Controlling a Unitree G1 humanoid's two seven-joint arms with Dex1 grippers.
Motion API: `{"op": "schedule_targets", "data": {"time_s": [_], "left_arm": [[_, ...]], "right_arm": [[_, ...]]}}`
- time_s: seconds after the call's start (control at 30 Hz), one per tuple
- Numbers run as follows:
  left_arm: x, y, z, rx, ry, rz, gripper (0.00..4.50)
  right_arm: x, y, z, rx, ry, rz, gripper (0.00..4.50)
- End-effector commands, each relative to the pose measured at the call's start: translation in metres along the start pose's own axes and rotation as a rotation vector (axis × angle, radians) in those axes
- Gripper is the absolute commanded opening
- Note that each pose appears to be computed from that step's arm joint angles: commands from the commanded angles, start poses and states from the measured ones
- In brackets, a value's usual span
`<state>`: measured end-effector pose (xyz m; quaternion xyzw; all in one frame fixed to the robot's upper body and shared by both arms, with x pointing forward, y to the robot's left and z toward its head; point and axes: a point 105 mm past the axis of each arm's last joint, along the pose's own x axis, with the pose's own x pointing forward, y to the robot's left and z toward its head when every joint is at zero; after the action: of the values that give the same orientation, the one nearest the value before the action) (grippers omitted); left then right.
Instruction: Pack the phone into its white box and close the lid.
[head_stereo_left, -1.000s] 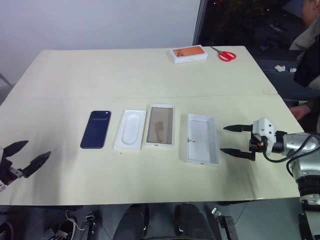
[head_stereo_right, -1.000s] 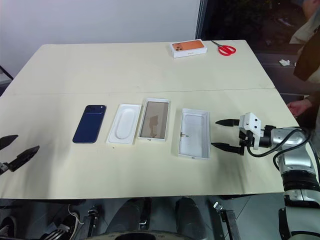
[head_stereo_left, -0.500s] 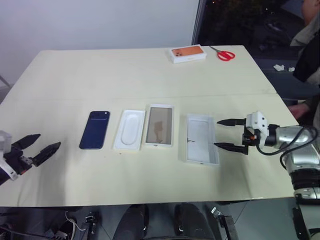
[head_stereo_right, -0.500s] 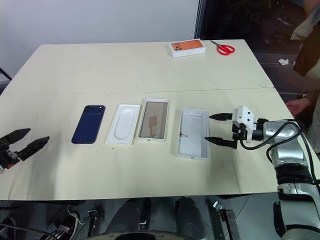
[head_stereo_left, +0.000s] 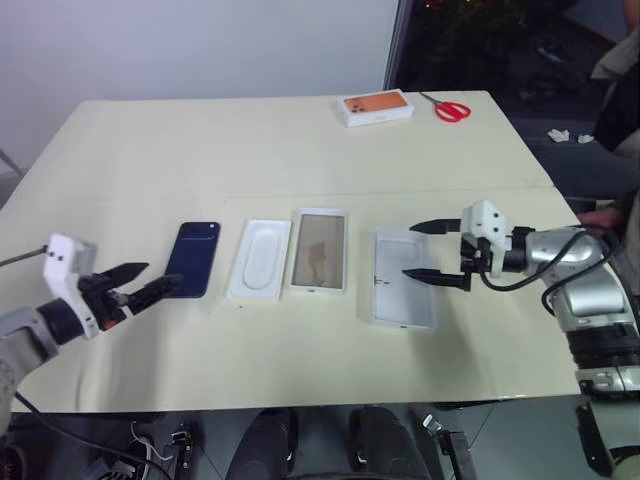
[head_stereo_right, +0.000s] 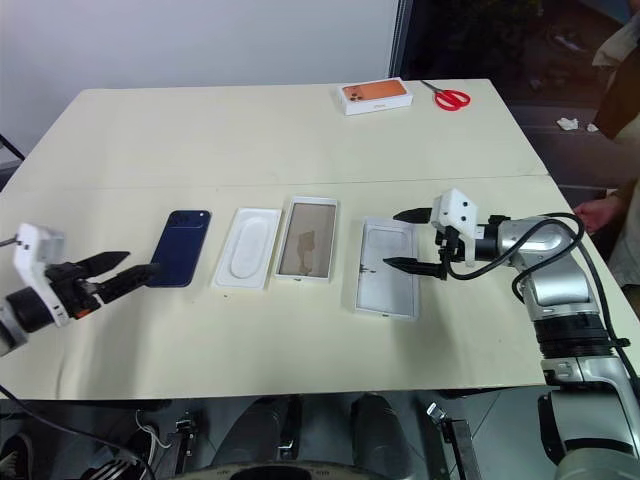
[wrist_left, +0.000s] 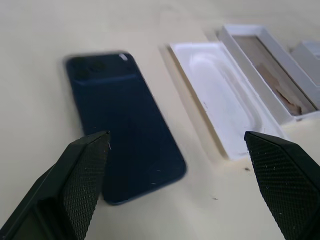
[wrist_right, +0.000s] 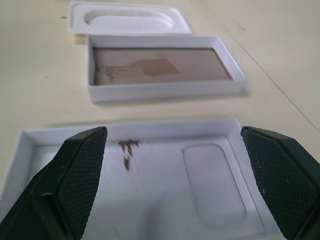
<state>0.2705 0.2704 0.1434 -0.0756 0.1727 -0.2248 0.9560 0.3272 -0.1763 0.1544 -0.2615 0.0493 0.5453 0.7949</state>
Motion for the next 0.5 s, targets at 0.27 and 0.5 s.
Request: {"op": "schedule_targets", "data": {"time_s": [0.27, 0.5], "left_arm": [[0.06, -0.027, 0.025, -0.223, -0.031, -0.052, 4.5], [0.096, -0.028, 0.022, -0.257, -0.025, -0.009, 4.5]], "right_arm": [[0.02, -0.005, 0.041, -0.173, -0.027, 0.002, 4.48], [0.028, 0.0, 0.042, -0.178, -0.047, -0.002, 4.48]]}}
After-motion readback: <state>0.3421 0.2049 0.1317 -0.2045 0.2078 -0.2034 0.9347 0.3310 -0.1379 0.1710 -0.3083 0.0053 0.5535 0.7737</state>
